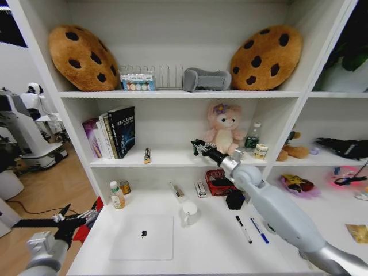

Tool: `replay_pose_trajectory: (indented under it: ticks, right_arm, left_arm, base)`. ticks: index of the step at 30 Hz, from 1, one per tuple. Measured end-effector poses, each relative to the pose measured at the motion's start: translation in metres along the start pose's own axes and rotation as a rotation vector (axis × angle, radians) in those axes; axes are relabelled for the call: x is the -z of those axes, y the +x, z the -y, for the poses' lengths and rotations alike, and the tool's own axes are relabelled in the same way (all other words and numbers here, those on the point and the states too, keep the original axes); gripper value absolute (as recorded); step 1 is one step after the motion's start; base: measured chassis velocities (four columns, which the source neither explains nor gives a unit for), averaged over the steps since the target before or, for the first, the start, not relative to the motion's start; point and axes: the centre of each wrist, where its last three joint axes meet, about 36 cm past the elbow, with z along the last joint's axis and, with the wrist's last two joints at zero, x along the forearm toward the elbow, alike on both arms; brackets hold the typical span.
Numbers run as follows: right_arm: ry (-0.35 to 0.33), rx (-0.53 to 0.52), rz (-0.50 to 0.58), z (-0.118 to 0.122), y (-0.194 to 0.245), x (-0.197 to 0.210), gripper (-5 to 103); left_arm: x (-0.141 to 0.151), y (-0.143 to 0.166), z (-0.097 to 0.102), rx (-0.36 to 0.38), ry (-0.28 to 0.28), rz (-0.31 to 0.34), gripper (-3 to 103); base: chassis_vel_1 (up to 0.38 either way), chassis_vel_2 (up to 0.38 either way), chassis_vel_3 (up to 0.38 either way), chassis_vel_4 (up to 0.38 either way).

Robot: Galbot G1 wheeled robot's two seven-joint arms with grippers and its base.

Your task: Organize the objects on the table.

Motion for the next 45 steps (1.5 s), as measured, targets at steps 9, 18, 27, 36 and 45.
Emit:
replay_pose_trajectory:
  ticks: [9,18,27,36,45]
  right_arm:
    - [0.004,-0.008,-0.003,-0.010,-0.025,-0.014,36]
    - [0.016,-0.014,0.029,-0.019,0.013,0.005,36]
    - [0.007,-0.029,0.020,-0.021,0.027,-0.002,36]
    - [-0.003,-0.044,0.001,-0.014,-0.022,-0.015,36]
    - [-0.003,-0.028,0.064,-0.021,-0.045,-0.014,36]
  left_arm:
    - [-0.003,0.001,0.002,0.003,-0.003,-0.002,100]
    - [0.004,-0.005,0.002,-0.011,0.000,0.019,100]
    - [0.006,-0.003,0.003,-0.015,0.000,0.020,100]
    - [0.005,0.005,0.006,-0.011,-0.003,0.017,100]
    - [0.002,0.006,0.009,-0.016,-0.007,0.011,100]
  base:
    - [0.000,0.000,0.000,0.000]
    - [0.000,0.000,0.000,0.000]
    - [0.000,0.000,0.000,0.000]
    - [0.000,0.000,0.000,0.000]
    - [0.000,0.000,0.000,0.000]
